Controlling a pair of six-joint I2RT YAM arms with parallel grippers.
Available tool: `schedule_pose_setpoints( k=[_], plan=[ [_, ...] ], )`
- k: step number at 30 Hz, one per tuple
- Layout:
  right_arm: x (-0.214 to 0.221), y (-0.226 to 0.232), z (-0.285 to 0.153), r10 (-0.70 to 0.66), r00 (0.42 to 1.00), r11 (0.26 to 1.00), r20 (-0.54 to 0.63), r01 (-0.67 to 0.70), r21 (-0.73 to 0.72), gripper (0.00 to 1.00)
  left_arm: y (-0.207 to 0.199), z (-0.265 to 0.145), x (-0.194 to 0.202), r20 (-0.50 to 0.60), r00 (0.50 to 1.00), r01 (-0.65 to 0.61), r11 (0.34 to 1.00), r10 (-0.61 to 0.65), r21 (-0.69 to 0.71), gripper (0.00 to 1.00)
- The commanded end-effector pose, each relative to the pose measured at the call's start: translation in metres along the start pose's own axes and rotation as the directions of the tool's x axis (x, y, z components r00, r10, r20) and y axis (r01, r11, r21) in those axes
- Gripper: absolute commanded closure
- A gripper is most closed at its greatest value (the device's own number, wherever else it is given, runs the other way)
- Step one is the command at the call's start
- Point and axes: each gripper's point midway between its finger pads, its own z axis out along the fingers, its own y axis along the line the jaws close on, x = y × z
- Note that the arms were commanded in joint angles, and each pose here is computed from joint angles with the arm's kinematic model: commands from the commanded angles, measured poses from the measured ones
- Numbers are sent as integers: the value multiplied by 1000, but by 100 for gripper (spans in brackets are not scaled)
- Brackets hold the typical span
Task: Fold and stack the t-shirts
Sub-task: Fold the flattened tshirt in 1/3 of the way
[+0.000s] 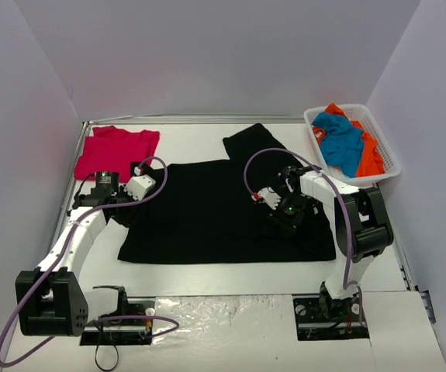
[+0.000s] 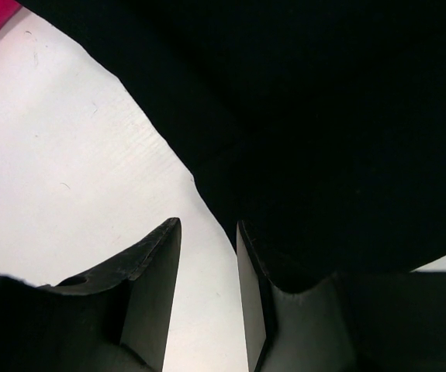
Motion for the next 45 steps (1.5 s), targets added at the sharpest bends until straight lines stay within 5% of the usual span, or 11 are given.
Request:
schedule_pose_setpoints(
  k=[1,9,24,45],
  plan=[
    [-2,7,-4,8,1000,999,-8,-8,-41,65,2,-2,-5,27,1000,-1,1000,1,-1,66],
    [-3,5,-1,15,1000,999,-11,-15,-44,100,0,1,-4,21,1000,0,1000,0,11,66],
    [-26,-9,-39,8,999,998,52,-11,59,100,-2,0,-5,28,1000,-3,1000,3,21,66],
    [-72,-40,-19,-18,997,1000,80,18,3,99,-5,5,1,-6,1000,4,999,-3,46,65]
  ],
)
